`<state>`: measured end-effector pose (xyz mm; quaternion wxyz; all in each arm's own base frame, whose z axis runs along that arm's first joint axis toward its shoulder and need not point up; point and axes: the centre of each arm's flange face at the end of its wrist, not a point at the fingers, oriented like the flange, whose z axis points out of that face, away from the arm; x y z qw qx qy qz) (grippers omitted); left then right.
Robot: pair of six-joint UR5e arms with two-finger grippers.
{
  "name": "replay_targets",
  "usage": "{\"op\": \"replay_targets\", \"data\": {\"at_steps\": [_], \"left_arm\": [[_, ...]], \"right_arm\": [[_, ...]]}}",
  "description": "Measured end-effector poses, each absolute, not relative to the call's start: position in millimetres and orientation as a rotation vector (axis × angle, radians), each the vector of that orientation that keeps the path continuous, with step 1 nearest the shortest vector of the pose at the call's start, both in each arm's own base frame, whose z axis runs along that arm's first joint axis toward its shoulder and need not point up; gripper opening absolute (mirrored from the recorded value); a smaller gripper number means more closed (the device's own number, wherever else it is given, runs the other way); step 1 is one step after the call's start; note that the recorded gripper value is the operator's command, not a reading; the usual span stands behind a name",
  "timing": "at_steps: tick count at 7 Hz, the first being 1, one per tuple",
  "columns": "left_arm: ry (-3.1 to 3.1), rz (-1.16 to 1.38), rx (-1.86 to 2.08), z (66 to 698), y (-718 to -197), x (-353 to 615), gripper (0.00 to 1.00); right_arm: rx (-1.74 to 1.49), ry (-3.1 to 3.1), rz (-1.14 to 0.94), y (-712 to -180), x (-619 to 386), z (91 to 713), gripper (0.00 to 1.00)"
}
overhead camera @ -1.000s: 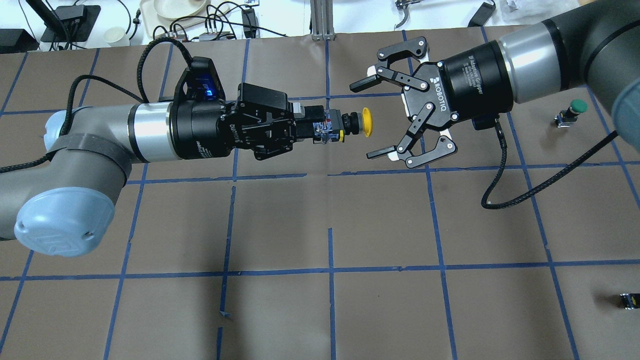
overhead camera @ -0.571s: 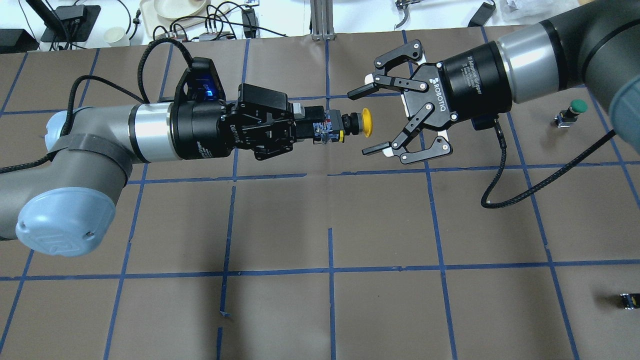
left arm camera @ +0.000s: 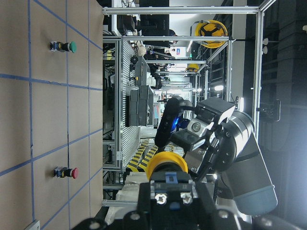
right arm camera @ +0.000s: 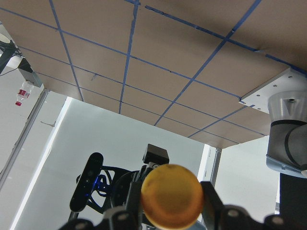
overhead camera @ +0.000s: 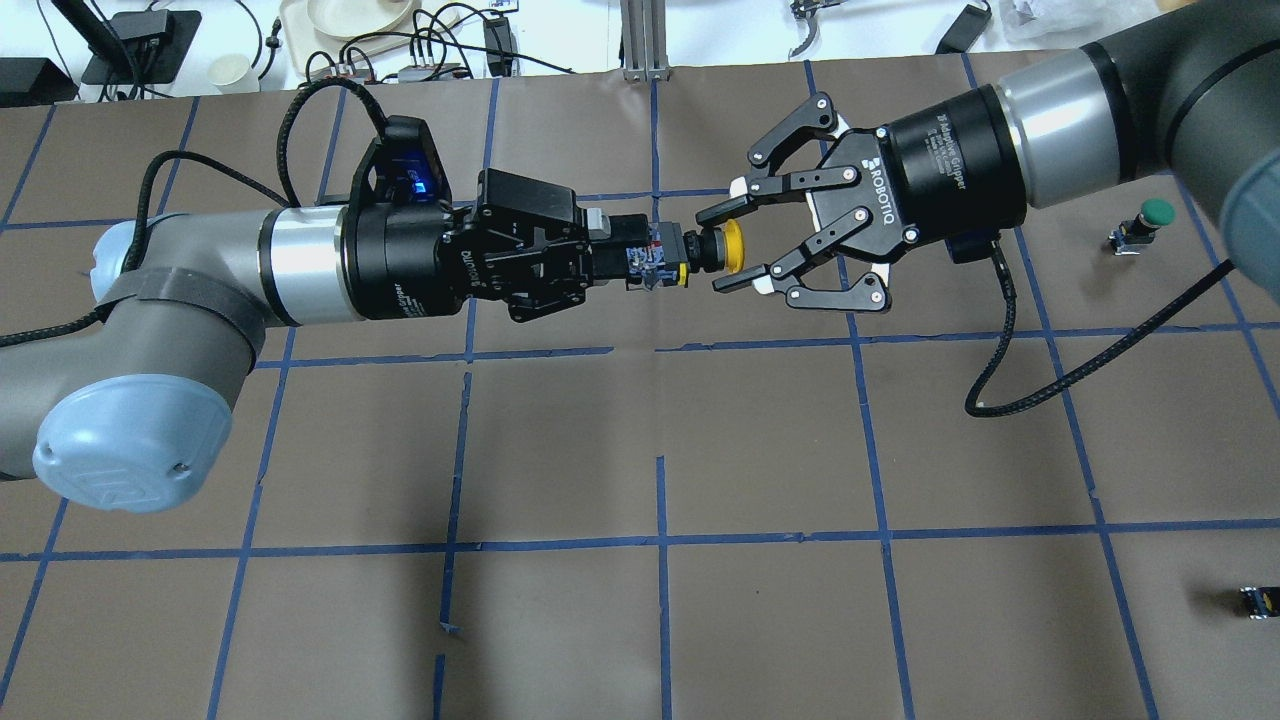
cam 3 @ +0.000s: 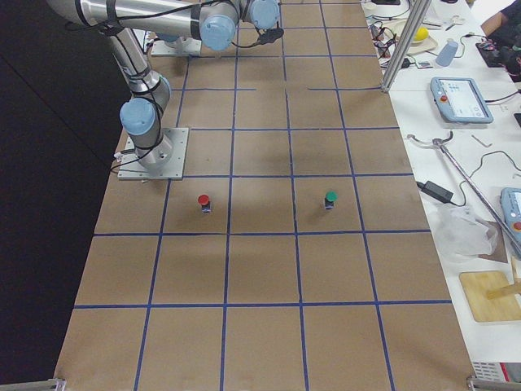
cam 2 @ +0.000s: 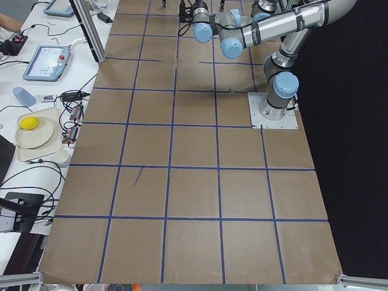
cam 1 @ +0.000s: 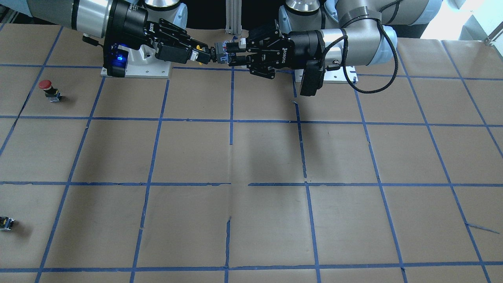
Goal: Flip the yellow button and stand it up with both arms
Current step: 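Open the left gripper and pull it back from the yellow button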
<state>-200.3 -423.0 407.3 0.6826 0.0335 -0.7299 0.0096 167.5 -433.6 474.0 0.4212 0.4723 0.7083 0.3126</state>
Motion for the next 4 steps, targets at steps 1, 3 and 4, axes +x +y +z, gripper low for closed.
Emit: {"op": "replay_targets", "data": {"at_steps": [1,3,4], "left_arm": [[-1.642,0.021,0.074,407.8,-422.7,-200.3,0.30],[-1.645,0.015,0.078,408.4,-422.2,-200.6,0.60],[-1.649,0.003,0.089,408.4,-422.6,-200.5,0.77]], "right_arm": [[1.187,1.773,0.787,-433.3,167.4,473.7,0.30],[1.189,1.771,0.790,-433.3,167.1,473.4,0.28],[1.191,1.770,0.791,-433.4,166.8,473.4,0.27]]}}
